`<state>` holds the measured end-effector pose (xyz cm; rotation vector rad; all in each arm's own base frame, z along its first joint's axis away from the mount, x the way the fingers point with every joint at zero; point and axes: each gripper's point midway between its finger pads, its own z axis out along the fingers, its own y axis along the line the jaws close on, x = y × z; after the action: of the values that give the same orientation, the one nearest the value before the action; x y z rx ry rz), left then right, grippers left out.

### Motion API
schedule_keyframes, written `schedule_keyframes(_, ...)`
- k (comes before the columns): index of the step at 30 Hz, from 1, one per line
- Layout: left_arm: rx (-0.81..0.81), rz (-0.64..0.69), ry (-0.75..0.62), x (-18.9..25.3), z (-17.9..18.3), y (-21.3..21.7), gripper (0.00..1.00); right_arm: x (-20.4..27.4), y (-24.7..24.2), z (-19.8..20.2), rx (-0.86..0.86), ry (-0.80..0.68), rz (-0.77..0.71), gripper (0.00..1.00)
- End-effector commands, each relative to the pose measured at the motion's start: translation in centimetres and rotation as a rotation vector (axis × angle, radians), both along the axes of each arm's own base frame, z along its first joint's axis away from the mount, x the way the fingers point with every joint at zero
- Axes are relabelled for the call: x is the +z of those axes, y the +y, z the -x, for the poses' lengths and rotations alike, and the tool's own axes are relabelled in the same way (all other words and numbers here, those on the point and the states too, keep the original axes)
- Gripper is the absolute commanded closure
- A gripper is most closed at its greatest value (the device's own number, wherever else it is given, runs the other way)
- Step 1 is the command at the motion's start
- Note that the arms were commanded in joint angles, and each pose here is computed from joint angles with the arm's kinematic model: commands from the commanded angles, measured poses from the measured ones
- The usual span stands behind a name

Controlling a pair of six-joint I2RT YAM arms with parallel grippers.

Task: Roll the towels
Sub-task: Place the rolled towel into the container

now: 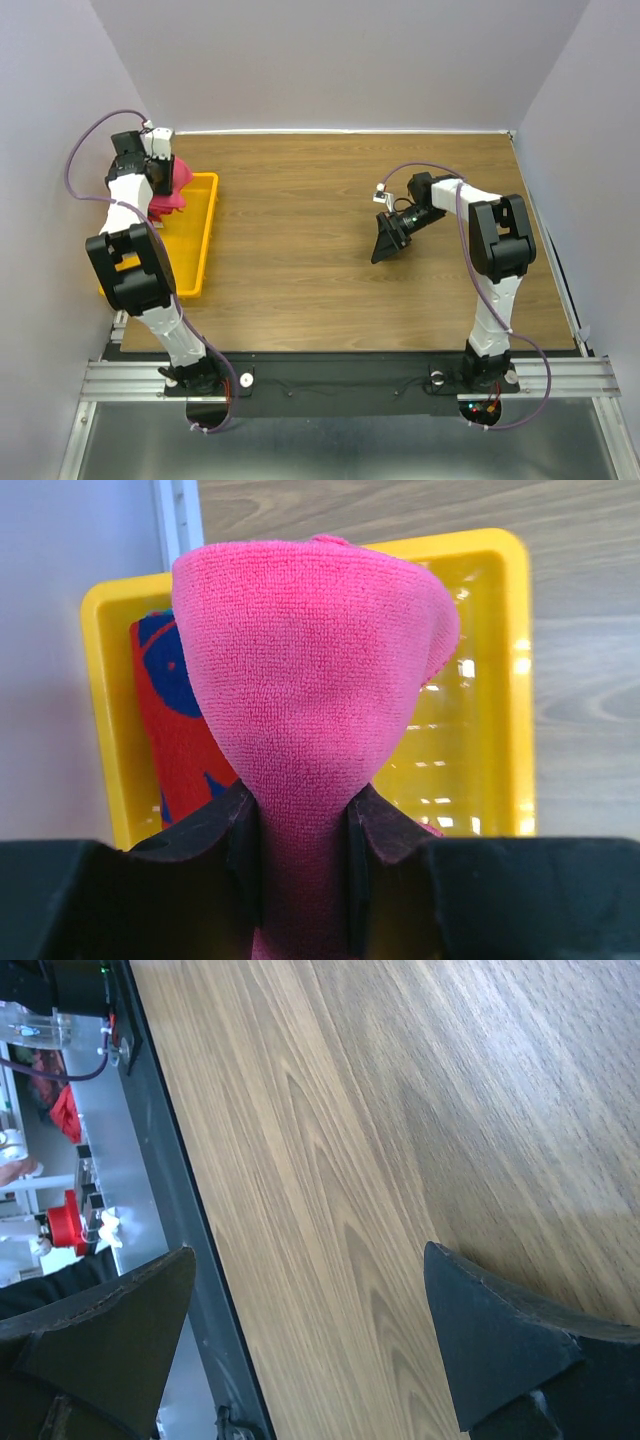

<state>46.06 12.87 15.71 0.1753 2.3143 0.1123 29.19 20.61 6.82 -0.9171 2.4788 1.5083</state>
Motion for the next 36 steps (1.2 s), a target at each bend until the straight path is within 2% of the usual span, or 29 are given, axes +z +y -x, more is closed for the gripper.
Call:
schedule_keyframes(1, 0.117, -0.078, -0.058, -0.5, -2.0, 2.6, 1.00, 1.2, 0.1, -0.1, 0.011, -0.048, -0.027, 0.00)
schedule_keyframes(4, 0.149, -0.080, -0.057, -2.2, -2.7, 3.0, 1.00, 0.9, 0.1, 0.0, 0.010, -0.041, -0.029, 0.00)
schedule_keyframes(12, 0.060, -0.120, -0.030, -5.8, -4.2, 0.0, 1.00, 0.6, -0.1, -0.2, 0.008, -0.035, -0.021, 0.00)
schedule_keyframes(20, 0.036, -0.053, 0.011, -8.1, -3.7, -2.5, 1.00, 0.1, -0.6, 0.2, 0.014, -0.029, -0.002, 0.00)
schedule_keyframes(27, 0.012, 0.012, 0.028, -8.5, -2.2, -4.1, 1.00, -0.2, -0.6, 0.4, 0.018, -0.016, -0.013, 0.00)
schedule_keyframes(36, -0.027, 0.101, 0.034, -8.5, -2.3, -6.3, 1.00, -0.6, -0.6, 0.8, 0.018, 0.007, -0.021, 0.00)
